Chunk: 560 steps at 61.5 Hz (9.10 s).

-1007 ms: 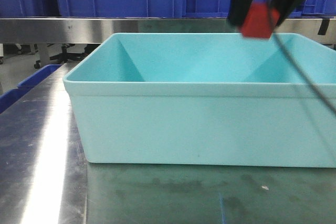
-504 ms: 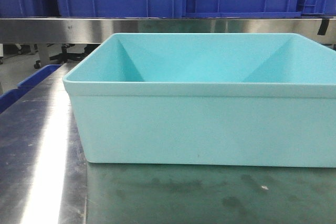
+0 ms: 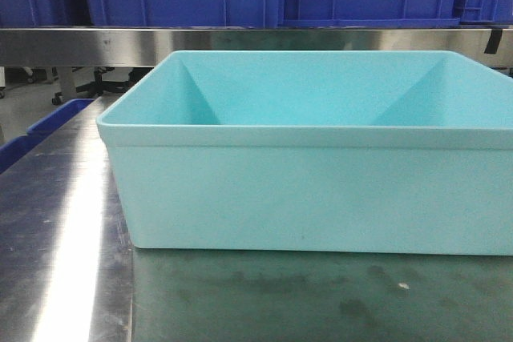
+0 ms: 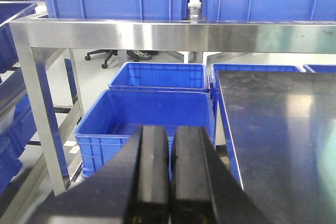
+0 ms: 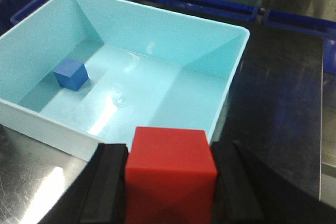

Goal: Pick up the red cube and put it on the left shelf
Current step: 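Hold the red cube raised in the right gripper, then drive the base to the shelf rack holding the red cube, then approach the blue bin on the shelf with the cube held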

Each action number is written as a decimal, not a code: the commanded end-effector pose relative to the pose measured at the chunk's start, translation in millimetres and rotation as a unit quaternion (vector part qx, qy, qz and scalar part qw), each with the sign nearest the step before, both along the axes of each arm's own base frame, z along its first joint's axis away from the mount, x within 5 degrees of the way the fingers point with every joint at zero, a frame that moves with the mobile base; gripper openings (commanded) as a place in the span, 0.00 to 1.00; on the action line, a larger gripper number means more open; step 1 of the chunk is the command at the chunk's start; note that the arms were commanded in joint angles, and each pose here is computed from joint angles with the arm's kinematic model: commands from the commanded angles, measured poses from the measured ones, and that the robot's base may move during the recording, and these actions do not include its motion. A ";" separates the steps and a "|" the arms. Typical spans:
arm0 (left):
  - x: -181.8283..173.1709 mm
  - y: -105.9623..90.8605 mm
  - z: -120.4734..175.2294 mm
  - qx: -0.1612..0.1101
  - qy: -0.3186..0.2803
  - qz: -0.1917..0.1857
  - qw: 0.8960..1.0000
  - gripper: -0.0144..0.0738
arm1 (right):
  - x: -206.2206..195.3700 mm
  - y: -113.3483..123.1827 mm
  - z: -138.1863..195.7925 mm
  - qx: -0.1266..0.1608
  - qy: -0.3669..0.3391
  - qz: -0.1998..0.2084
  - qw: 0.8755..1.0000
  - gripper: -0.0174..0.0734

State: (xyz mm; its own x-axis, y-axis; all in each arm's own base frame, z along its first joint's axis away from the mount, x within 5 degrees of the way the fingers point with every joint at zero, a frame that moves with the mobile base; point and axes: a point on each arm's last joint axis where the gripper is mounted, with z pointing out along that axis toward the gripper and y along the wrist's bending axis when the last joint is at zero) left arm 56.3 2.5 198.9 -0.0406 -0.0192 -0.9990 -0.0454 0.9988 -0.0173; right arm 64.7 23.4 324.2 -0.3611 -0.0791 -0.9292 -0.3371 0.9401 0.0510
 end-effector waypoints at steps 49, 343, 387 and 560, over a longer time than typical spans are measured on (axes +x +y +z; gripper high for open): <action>-0.3 0.0 0.9 -0.002 -0.040 0.001 0.999 0.28 | -22.7 -10.0 -1.0 0.040 -0.132 0.008 0.990 0.26; -0.3 0.0 0.9 -0.002 -0.040 0.001 0.999 0.28 | -22.7 -10.1 -1.3 0.040 -0.130 0.007 0.991 0.26; -0.2 -2.2 0.9 -0.003 -0.040 -0.019 0.999 0.28 | -22.7 -10.1 -1.4 0.040 -0.130 0.007 0.991 0.26; -0.2 -2.2 0.9 -0.003 -0.040 -0.019 0.999 0.28 | -22.7 -10.1 -1.4 0.040 -0.130 0.007 0.991 0.26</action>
State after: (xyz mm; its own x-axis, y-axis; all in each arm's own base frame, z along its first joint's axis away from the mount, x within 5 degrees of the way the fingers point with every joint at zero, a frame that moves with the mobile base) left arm 56.3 1.0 198.9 -0.0412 -0.0180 -0.9990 -0.0172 0.9997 -0.0173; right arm 40.7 12.4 307.3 -0.2062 -0.0255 -0.9782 -0.3538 0.9340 0.0502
